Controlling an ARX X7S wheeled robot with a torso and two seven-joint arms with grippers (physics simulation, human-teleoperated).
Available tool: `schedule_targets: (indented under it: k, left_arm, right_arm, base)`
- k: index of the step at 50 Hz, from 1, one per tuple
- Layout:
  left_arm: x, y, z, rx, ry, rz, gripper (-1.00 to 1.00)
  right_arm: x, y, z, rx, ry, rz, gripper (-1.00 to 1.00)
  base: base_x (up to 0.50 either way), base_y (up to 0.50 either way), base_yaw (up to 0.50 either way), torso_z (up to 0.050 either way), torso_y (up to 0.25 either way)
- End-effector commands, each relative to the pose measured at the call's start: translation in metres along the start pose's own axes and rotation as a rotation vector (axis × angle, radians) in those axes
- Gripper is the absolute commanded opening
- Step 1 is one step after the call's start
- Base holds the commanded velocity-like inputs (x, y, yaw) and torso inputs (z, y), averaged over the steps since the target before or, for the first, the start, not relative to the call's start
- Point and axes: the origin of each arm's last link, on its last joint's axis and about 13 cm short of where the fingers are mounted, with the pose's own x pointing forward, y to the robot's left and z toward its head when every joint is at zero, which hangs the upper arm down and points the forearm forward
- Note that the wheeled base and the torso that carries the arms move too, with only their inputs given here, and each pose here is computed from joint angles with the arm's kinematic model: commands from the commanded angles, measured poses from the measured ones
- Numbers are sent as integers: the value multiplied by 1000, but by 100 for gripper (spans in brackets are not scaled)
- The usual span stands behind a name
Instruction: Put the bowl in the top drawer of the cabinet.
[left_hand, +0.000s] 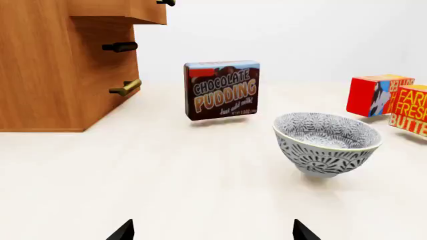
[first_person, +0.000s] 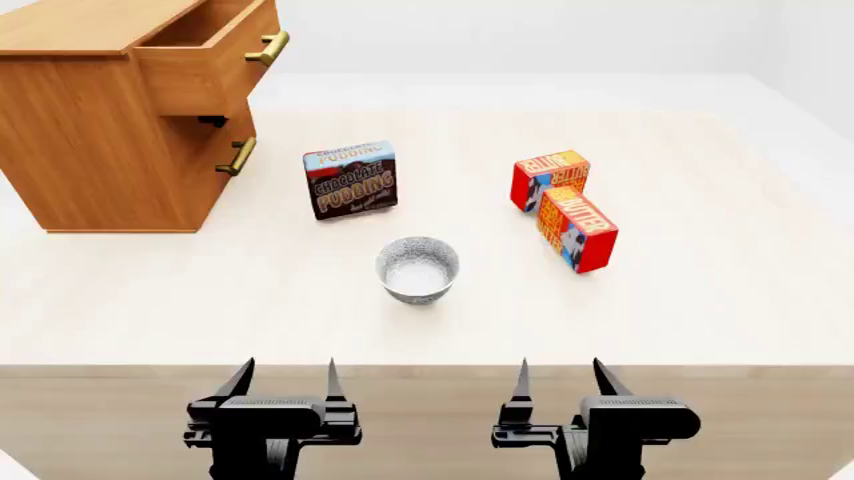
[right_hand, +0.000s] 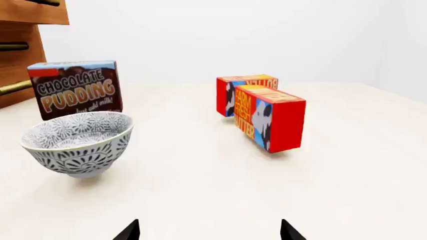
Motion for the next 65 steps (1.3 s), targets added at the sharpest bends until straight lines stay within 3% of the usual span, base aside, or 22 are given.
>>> schedule_targets:
  k: [1,16,22,28,32,41,48,57,65]
  left_arm:
    - [1,0,-2,16,4,5,100]
    - [16,8,-7,36,66,73,100]
    - [17,5,-3,47,51,51,100]
    - [28,5,17,27,6,-8,100]
    - [45,6,38,16,19,-64,100]
    - [92,9,94,118,-7,-111,100]
    - [129,8,163,98,-9,-67,100]
    - [156,1,256,38,-14,-19,100]
    - [172,-1,311,72,-54,34,100]
  right_arm:
    - [0,0,-1,8,-5,0,100]
    - [-4,-2,-3,-81,2,15,100]
    - [-1,-5,1,-119,0,11,100]
    - [14,-11,15,-176,49,6,100]
    - [27,-16,35,-180,31,17,100]
    - [46,-28,96,-371,-43,-28,100]
    - [51,-43,133,-361,-49,-31,100]
    - [62,-39,185,-340,-70,-21,100]
    - [59,-41,190,-373,-54,-28,100]
  base:
    - [0,0,0,0,0]
    - [50,267,0,0,0]
    - [128,500,0,0,0]
    - [94,173,0,41,0]
    - [0,0,0,50,0]
    - [0,0,0,50,0]
    - [0,0,0,50,0]
    - [0,0,0,50,0]
    - [0,0,0,50,0]
